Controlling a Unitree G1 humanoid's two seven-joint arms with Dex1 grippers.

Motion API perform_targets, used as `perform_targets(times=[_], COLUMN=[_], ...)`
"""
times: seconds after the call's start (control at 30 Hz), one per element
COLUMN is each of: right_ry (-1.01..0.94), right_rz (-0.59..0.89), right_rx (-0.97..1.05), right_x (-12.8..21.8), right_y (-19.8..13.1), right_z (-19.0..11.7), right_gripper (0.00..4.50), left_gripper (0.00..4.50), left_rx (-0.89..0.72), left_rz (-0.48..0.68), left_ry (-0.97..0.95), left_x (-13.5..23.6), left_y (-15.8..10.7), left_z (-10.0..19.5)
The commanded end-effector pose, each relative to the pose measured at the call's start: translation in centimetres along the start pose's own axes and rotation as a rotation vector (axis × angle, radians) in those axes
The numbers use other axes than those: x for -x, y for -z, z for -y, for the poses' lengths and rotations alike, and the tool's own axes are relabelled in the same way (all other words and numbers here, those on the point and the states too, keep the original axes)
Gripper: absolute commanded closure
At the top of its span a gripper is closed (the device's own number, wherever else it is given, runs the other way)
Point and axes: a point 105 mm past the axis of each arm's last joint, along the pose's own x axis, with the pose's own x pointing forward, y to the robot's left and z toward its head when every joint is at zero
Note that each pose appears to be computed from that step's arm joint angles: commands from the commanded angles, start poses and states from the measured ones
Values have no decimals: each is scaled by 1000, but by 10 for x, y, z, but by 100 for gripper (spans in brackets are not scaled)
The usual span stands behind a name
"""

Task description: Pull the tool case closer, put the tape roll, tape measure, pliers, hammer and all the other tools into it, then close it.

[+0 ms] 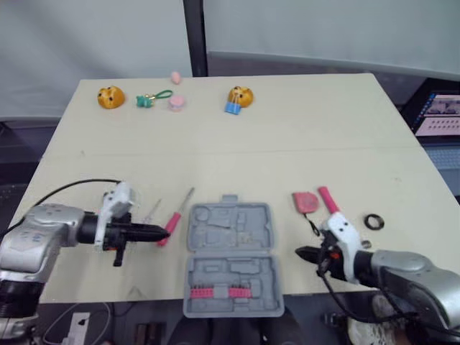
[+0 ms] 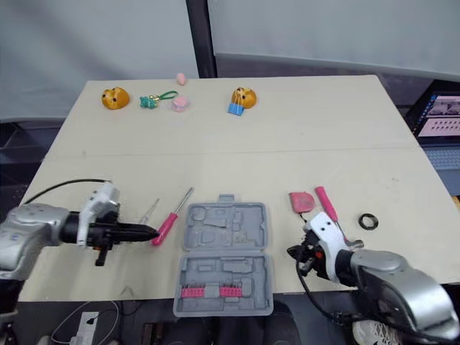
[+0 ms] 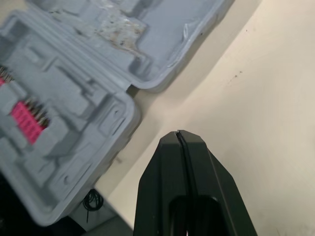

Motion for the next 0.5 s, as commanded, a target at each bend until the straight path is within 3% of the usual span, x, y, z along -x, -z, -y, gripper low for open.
perform_targets(times=[0.03,0.47,0.5], right_ry=[-65,-66,-68], right_rz=[64,89,80], right_rx=[79,147,141], right_x=[20,49,50], right_y=[-8,14,17], right_z=[-18,-19,-19], right_gripper=[447,447,450], left_gripper=[450,450,425], left_rx=[-62,-8,9], left_rz=[125,160,160], left_ry=[-80,-222,-235], left_x=[26,59,61], left_y=[-2,75,78], left_z=[11,53,54])
